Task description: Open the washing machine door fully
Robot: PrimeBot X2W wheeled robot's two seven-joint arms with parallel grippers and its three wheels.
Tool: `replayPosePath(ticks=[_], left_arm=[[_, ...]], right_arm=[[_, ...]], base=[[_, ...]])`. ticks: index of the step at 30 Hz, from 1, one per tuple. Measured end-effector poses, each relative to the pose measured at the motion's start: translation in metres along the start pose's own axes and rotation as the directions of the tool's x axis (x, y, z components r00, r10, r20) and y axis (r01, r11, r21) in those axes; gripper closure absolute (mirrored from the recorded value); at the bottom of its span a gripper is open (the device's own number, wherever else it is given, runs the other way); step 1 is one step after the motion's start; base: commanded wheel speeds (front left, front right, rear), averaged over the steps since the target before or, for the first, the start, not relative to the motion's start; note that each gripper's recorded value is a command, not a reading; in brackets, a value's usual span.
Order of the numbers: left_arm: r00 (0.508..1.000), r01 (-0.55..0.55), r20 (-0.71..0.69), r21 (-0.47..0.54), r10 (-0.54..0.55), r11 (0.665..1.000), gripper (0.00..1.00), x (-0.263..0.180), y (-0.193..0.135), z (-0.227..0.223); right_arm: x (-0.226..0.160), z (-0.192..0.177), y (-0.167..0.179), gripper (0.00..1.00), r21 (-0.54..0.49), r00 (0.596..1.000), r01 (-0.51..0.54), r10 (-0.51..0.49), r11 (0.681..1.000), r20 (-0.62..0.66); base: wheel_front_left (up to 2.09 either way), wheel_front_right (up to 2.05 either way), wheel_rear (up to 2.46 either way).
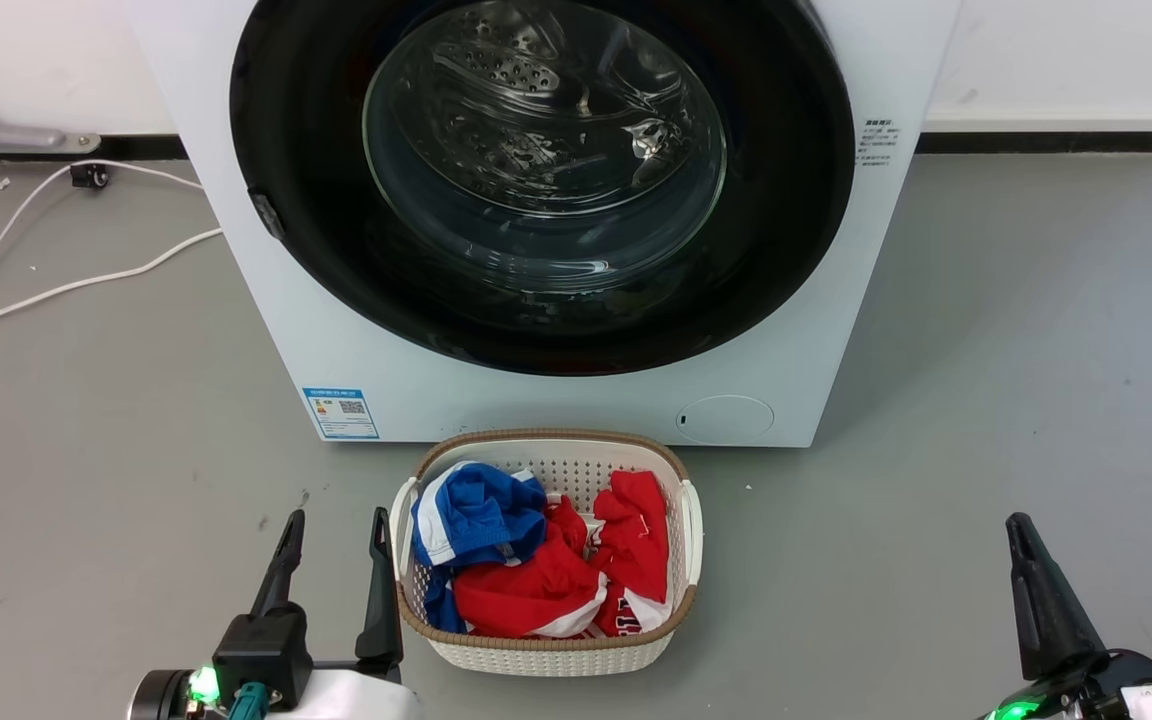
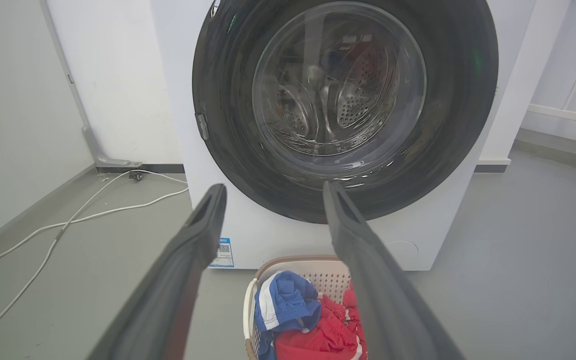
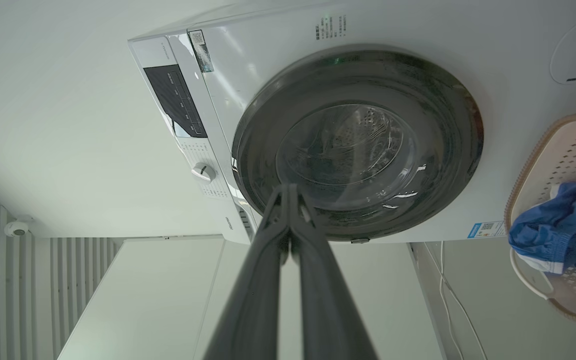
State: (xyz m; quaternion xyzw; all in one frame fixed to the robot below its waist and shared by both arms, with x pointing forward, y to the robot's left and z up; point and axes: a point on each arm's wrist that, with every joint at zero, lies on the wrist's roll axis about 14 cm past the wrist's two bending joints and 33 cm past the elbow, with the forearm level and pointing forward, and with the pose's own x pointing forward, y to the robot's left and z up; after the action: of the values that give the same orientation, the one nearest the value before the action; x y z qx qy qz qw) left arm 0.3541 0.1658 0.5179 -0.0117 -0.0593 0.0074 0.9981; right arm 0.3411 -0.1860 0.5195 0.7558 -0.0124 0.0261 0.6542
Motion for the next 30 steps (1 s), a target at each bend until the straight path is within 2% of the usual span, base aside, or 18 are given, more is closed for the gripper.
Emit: replayPosePath(ticks=[6,11,24,30], left_arm=[[1.0,-0.006,-0.007,0.009,0.006,1.0,0.0,0.003,0.002,-0.003],[1.0,0.001,-0.002,0.017,-0.001,1.0,0.0,0.018,0.001,-0.003],[0.999,0.035,-0.039,0.044,-0.033,0.998,0.0,0.067,-0.002,-0.03],[0.998,0.046,-0.052,0.052,-0.043,0.998,0.0,0.087,-0.002,-0.044]], right_arm=[[0.007,0.005,-0.006,1.0,-0.016,1.0,0.018,-0.017,1.0,0.016],[0.037,0.022,0.003,1.0,-0.035,0.999,-0.013,0.014,0.999,0.049],[0.158,0.074,0.037,1.0,-0.158,0.994,-0.098,0.106,0.983,0.04],[0.219,0.075,0.052,1.0,-0.2,0.991,-0.137,0.134,0.97,-0.028]], base=[[0.0,0.0,0.0],[0.0,0.0,0.0],[0.0,0.0,0.0],[0.0,0.0,0.0]])
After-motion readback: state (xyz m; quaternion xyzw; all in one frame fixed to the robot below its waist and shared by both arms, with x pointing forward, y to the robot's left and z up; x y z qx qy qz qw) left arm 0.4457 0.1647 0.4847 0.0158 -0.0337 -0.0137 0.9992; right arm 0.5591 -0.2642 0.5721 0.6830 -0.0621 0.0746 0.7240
